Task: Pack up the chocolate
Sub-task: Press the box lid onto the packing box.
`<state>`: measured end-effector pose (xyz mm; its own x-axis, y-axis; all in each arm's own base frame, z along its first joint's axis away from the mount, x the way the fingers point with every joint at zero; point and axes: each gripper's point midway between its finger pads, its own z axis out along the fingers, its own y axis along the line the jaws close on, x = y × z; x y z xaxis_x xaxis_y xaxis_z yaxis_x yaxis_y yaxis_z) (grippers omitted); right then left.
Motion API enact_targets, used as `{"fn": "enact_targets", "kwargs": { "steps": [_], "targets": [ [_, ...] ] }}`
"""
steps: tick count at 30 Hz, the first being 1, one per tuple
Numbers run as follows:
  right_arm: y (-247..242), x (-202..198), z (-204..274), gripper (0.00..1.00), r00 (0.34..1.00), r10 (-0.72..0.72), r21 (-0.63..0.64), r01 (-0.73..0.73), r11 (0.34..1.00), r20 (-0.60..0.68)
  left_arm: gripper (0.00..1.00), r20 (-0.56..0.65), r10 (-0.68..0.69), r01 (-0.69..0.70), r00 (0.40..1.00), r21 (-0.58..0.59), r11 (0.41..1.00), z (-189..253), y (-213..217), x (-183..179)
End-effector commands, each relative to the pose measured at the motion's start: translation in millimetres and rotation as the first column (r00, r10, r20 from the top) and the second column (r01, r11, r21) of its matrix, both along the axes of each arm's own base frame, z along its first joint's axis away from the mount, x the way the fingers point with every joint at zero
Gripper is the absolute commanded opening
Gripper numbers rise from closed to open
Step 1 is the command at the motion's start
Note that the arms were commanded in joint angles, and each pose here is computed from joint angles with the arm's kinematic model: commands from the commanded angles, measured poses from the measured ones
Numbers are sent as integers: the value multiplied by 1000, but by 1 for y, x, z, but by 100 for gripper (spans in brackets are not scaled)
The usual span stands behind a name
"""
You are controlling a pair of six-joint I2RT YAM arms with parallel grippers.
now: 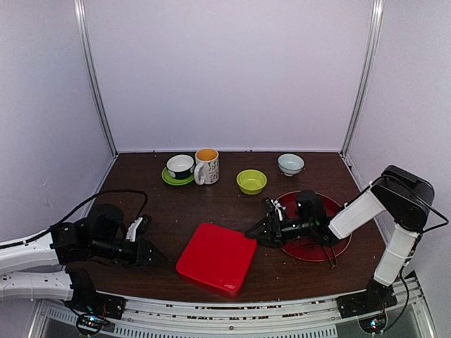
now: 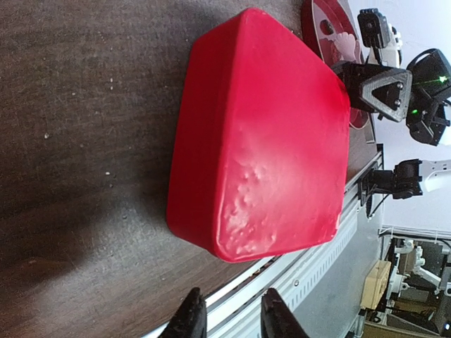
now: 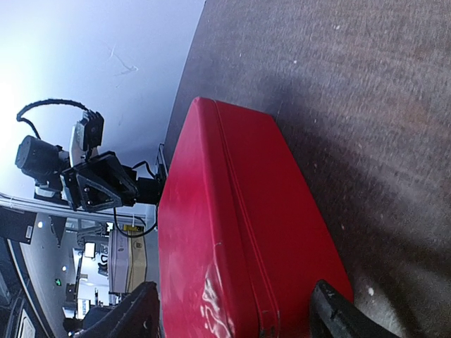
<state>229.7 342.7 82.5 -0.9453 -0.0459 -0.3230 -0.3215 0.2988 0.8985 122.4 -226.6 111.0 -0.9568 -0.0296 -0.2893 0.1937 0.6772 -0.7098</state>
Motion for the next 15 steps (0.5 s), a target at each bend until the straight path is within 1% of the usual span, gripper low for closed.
{"fn": "enact_targets", "kwargs": {
  "steps": [1, 11, 15],
  "targets": [
    [-1, -24, 6, 74, 999, 44, 14, -45, 999, 16, 29, 13, 35, -34, 999, -36, 999, 2, -1, 2],
    [-12, -43, 2, 75, 1000, 10, 12, -10, 1000, 6, 31, 82, 14, -13, 997, -19, 1000, 10, -12, 16],
    [-20, -45, -9, 76, 1000, -15, -39, 15, 999, 2, 31, 115, 11, -13, 993, 12, 1000, 12, -16, 26]
  ]
}}
